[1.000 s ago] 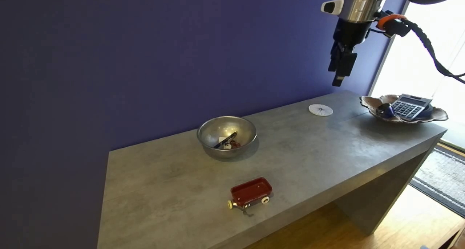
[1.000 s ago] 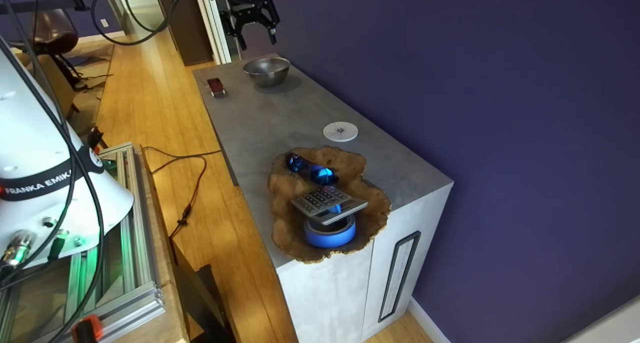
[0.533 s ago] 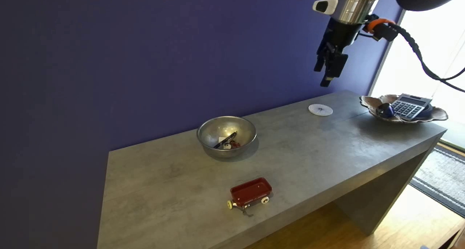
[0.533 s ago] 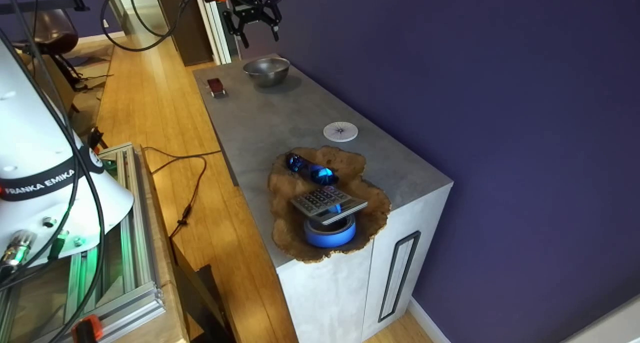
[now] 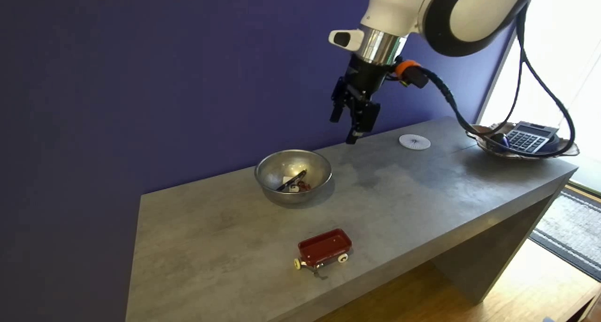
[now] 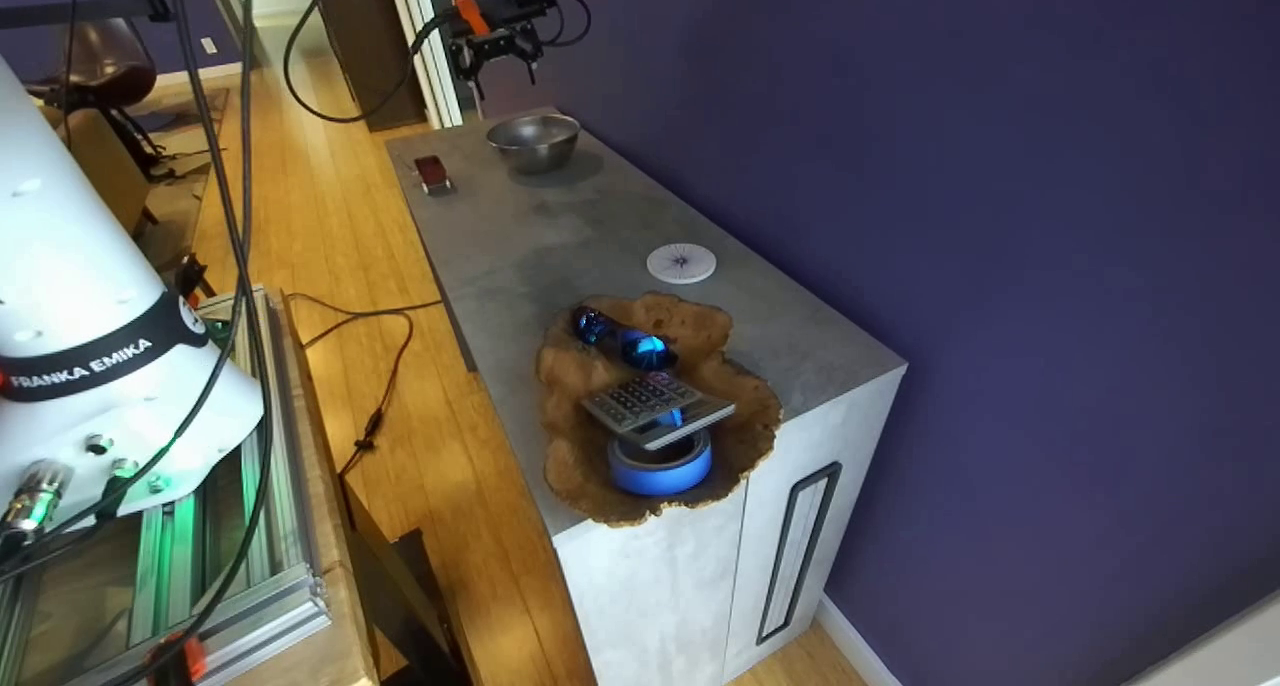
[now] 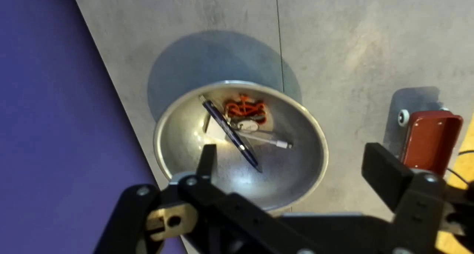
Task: Take the pen out of the bowl
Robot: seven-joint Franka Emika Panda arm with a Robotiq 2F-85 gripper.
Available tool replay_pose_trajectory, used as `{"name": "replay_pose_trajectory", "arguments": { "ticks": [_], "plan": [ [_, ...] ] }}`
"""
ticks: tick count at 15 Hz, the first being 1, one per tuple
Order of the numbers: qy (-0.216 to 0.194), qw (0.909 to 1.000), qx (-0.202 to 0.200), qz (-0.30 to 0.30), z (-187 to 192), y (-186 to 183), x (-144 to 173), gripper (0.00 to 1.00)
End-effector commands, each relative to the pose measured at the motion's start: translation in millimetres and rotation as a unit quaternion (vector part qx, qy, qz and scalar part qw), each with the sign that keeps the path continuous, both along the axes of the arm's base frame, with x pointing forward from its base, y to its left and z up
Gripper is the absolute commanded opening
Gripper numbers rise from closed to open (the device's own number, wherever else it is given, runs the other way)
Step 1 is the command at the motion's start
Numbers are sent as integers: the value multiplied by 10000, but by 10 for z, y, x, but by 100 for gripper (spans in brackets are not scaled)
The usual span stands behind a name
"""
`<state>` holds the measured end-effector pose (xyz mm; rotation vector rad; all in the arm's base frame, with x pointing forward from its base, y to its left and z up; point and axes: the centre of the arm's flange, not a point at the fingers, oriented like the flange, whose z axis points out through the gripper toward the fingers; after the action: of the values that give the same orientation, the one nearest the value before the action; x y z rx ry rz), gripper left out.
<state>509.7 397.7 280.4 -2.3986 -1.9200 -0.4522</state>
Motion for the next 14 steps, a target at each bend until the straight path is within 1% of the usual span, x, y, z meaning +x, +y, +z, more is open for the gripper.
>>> {"name": "replay_pose_trajectory", "arguments": {
  "ticks": [1,2,3,4,6,7,8,9,10,14],
  "plan": [
    [157,9951,364,905,-329,414,717,100],
    [150,9922,499,1134,-303,378,760,100],
    [26,9970,254,732,-260,232,312,100],
    [44,9965,319,767,-328,232,406,100],
    [69,9968,291,741,-386,203,418,100],
    [-157,9962,424,744,-454,260,475,100],
    [-302,9956,481,749,-509,317,518,100],
    [-455,9939,636,780,-566,379,579,100],
    [-592,9930,650,785,-629,420,628,100],
    [-660,9906,727,955,-964,510,768,100]
  ]
}}
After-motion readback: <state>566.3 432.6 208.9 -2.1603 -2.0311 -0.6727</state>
